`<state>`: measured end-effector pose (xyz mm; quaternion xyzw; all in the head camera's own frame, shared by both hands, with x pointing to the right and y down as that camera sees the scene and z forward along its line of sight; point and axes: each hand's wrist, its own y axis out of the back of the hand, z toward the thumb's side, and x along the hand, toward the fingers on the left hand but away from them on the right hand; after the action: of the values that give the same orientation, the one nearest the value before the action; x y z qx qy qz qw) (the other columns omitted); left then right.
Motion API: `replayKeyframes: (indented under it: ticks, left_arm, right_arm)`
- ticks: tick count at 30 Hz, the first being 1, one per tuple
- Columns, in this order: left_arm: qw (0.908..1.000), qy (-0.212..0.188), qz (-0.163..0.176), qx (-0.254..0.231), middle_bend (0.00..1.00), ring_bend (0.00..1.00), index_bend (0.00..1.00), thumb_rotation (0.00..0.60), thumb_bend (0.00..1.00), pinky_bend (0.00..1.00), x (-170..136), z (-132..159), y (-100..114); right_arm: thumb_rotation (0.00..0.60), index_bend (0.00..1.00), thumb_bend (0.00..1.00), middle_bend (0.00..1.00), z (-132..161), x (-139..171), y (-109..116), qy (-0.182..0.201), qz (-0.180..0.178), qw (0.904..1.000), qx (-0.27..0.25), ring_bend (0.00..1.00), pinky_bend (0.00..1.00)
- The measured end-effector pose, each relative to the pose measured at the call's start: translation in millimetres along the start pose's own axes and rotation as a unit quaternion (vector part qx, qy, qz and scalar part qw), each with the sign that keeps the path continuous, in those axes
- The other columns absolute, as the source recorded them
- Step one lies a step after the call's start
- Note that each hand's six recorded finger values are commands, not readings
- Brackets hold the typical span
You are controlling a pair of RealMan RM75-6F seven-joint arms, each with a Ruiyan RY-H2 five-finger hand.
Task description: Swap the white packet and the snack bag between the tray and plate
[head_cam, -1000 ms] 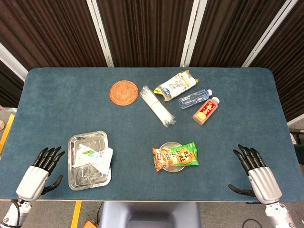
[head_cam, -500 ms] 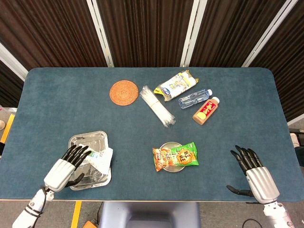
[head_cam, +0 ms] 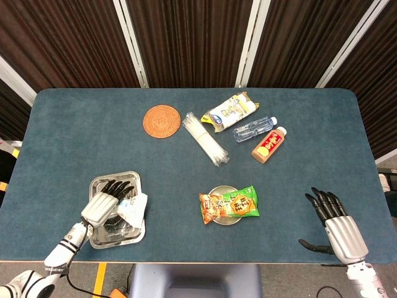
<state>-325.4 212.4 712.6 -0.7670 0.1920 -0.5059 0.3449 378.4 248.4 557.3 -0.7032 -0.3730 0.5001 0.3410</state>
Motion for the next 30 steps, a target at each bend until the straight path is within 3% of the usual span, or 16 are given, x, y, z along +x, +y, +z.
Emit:
replayKeyframes:
  ticks: [3,5,8,18,25,30]
  left_arm:
    - [0.9999,-0.004,0.011,-0.005,0.51,0.4,0.46,0.6,0.39,0.49,5,1,3]
    - [0.9997,-0.005,0.021,-0.007,0.65,0.54,0.58,0.6,0.4,0.62,10,0,5]
    - [0.999,-0.004,0.045,-0.006,0.76,0.64,0.68,0.6,0.43,0.75,17,-1,10]
    - [0.9904,-0.047,0.126,0.033,0.79,0.67,0.71,0.6,0.46,0.77,50,15,56]
    - [0.9795,-0.093,0.162,0.076,0.78,0.66,0.7,0.6,0.46,0.76,99,56,94]
    - [0.9735,-0.108,0.176,0.099,0.77,0.65,0.69,0.6,0.45,0.75,140,86,104]
  right_arm:
    - [0.6,0.0,0.21,0.0,0,0,-1,-0.001,0.003,1.0,0.002,0.0,0.0]
    - [0.6,0.0,0.21,0.0,0,-1,-2,-0.002,0.004,1.0,0.002,0.0,0.0]
    - [0.6,0.0,0.21,0.0,-1,-2,-2,-0.004,0.003,1.0,0.001,0.0,0.0]
    - [0.6,0.0,0.21,0.0,-4,-4,-2,-0.01,0.007,0.9999,0.001,0.0,0.0]
    - [0.6,0.0,0.21,0.0,-6,-10,-9,-0.015,0.021,0.9997,0.002,0.0,0.0]
    - [0.6,0.0,0.21,0.0,-10,-17,-17,-0.022,0.04,0.999,0.001,0.0,0.0]
